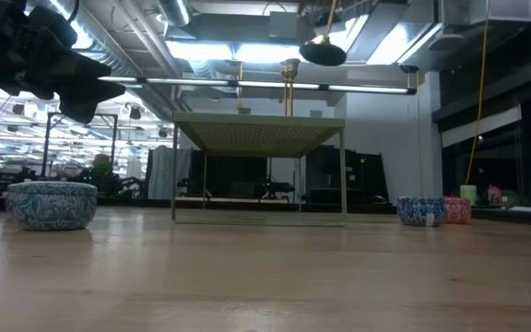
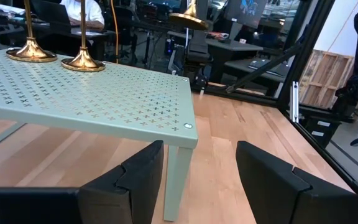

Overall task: Pick & Place candle stick holders
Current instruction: Align the gold candle holder with the other gold candle holders on the shelf

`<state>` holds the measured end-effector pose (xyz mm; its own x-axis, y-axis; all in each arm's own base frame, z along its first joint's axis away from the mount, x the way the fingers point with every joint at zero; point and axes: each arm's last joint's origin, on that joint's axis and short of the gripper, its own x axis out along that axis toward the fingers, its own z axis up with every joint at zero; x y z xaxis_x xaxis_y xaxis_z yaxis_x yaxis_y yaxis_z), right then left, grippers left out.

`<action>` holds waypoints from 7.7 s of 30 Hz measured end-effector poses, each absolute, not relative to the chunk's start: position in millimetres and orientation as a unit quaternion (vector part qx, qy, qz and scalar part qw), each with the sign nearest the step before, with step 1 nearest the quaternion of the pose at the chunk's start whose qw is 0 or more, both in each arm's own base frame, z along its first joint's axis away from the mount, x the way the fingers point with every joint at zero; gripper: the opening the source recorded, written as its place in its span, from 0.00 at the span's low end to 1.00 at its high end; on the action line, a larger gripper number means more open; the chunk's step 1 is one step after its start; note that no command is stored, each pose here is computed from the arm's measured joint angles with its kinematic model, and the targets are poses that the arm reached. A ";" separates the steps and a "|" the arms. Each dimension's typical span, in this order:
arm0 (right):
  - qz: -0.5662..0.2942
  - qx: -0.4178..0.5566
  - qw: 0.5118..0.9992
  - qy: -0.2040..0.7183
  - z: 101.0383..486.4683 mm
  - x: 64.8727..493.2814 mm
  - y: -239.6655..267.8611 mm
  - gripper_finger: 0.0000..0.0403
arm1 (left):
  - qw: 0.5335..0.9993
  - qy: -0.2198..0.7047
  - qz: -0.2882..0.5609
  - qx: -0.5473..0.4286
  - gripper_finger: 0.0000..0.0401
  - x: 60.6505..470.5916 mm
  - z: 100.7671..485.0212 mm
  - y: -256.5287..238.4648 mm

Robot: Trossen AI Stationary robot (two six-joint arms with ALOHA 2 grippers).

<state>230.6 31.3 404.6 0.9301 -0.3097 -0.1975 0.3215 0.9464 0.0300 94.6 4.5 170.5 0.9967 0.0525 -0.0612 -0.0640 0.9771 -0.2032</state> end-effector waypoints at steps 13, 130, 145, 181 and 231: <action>-0.225 0.026 0.963 0.144 378.7 266.3 1.1 0.05 | 0.994 0.028 0.029 -0.103 0.50 94.6 170.5 4.5; -0.058 0.149 0.953 0.256 330.2 303.8 50.7 0.71 | 0.946 -0.105 -0.031 -0.304 0.50 92.7 197.5 3.0; -0.039 0.155 0.950 0.269 327.9 304.5 49.2 0.71 | 0.963 0.193 -0.170 -0.081 0.38 98.4 315.1 -18.5; -0.021 0.153 0.947 0.282 326.7 302.5 54.3 0.71 | 0.839 0.452 -0.305 -0.006 0.47 183.7 290.0 -156.1; 0.054 0.096 0.984 0.139 341.1 329.7 61.5 0.71 | 0.974 0.185 0.040 -0.124 0.22 278.4 387.6 -88.1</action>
<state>329.7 61.5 341.1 0.9556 0.1333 -0.2627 -0.0803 0.9759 0.2031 278.4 -88.1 387.6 0.9283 0.0310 -0.3704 -0.1232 0.9659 -0.2277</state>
